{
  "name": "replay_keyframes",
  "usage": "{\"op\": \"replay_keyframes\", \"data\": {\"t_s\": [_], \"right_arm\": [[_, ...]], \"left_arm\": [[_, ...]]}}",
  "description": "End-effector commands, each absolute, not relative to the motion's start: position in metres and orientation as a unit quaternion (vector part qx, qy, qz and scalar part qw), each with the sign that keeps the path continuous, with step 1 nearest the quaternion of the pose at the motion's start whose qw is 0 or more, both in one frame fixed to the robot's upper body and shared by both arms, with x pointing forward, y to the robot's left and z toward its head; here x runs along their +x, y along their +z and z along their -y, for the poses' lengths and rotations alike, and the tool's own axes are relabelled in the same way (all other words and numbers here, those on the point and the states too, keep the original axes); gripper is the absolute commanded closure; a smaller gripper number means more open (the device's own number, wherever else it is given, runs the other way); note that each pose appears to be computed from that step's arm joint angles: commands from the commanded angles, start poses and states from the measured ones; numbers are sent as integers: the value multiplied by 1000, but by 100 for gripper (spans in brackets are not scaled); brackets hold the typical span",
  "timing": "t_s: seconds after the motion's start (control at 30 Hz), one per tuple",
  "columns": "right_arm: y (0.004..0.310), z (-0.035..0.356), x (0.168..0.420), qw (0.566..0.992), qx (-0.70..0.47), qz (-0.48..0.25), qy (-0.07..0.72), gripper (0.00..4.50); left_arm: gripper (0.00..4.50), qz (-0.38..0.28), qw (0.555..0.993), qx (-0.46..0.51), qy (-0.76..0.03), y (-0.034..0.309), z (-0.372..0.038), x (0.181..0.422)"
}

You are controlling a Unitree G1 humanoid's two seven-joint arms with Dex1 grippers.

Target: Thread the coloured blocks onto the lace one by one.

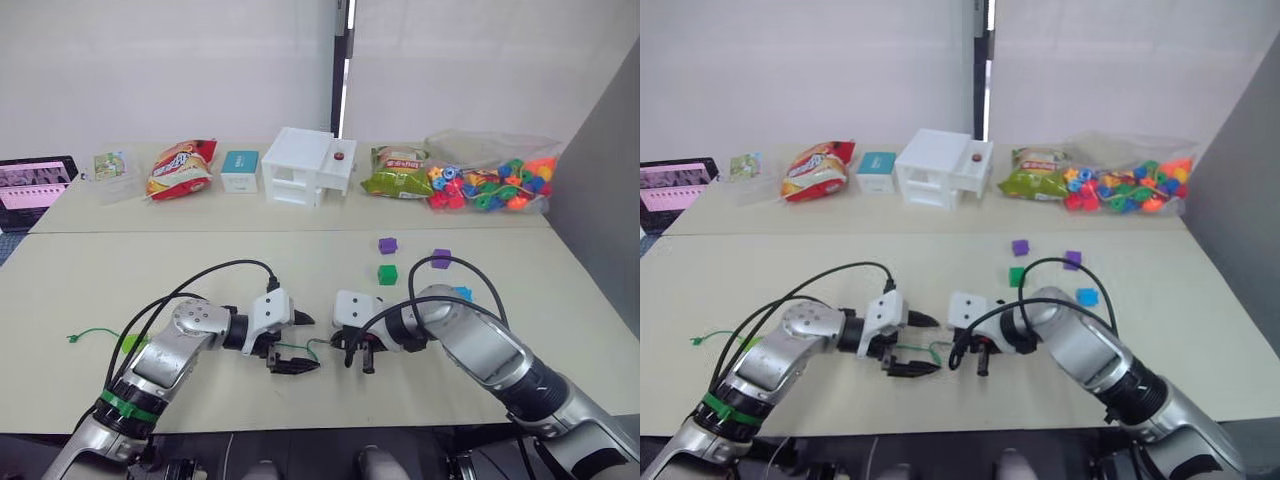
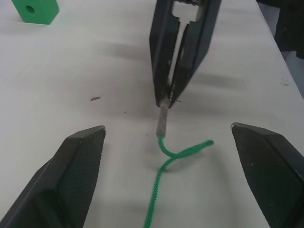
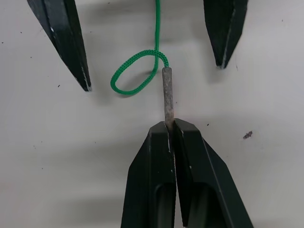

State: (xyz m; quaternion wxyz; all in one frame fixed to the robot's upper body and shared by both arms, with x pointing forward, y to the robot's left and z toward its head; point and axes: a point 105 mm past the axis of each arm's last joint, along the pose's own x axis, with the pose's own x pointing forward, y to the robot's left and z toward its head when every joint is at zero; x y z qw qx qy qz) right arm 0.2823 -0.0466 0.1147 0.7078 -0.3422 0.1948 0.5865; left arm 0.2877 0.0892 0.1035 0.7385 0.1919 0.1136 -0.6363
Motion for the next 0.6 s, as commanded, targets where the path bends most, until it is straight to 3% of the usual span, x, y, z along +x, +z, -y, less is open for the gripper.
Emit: {"op": "replay_keyframes", "data": {"t_s": [0.03,0.37,0.6], "right_arm": [[124,44,280,710,-346,-177,588,450],[125,45,281,711,-346,-177,586,450],[125,46,281,710,-346,-178,586,450]], "left_arm": [[116,-93,733,203,-642,112,-86,290],[448,-94,730,200,-647,113,-85,290],[448,-98,728,200,-649,112,-84,288]]}}
